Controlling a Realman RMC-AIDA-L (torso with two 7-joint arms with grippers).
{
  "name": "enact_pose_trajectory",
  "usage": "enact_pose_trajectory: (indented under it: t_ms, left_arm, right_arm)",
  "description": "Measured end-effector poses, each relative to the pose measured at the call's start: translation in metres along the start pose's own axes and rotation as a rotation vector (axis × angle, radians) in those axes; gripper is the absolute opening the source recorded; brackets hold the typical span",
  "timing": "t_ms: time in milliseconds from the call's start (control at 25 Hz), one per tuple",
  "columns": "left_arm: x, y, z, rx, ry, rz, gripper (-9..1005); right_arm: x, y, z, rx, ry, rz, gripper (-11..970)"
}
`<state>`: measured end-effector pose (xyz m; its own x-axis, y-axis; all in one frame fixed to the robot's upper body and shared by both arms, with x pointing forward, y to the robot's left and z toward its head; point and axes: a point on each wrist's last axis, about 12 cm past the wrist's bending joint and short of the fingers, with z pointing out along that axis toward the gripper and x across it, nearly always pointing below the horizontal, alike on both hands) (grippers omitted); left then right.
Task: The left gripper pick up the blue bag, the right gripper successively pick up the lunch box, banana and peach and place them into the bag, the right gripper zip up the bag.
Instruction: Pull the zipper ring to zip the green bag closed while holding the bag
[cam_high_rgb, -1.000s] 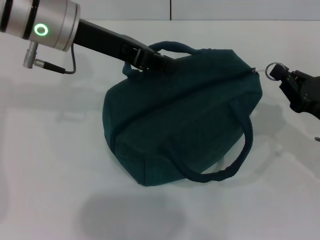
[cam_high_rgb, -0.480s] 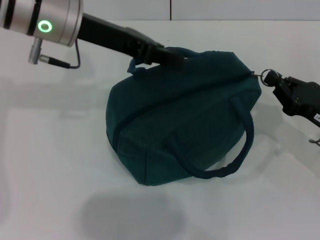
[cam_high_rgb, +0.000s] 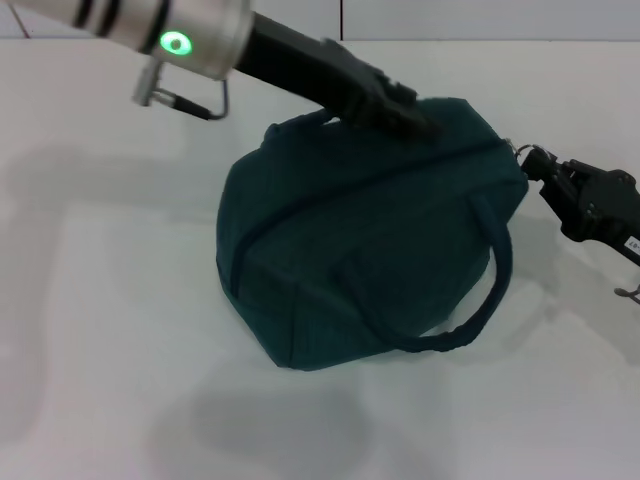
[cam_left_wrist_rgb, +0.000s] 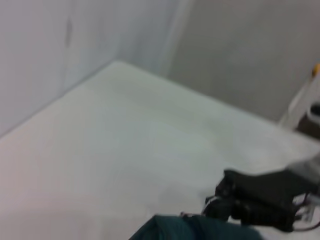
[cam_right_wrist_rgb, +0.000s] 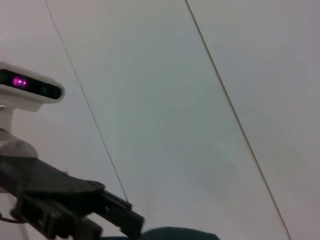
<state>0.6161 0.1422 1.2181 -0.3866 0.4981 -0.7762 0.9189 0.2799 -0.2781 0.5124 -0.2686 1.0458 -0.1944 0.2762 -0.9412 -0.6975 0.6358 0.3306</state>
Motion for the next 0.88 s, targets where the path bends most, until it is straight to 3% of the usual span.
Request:
enact_pose_trajectory:
  t_ms: [40, 120, 280, 640, 880]
  left_arm:
    - [-0.002, -0.001, 0.004, -0.003, 0.015, 0.013, 516]
    - [-0.006, -0.001, 0.015, -0.037, 0.066, 0.054, 553]
    - [-0.01, 0.001, 0.019, -0.065, 0.066, 0.07, 627]
    - [-0.022, 0.003, 0.016, -0.107, -0.004, 0.129, 627]
    - [-0.023, 0.008, 0.022, -0.132, 0.07, 0.11, 626]
  right_arm:
    - [0.0, 0.0, 0.0, 0.0, -0.001, 0.001, 4]
    - [0.0, 0.001, -0.001, -0.003, -0.003, 0.002, 4]
    - [0.001, 0.002, -0.003, -0.007, -0.005, 0.004, 4]
    - [0.002, 0.003, -0.005, -0.007, -0.008, 0.007, 4]
    - [0.001, 0.004, -0.005, -0.018, -0.015, 0.009, 4]
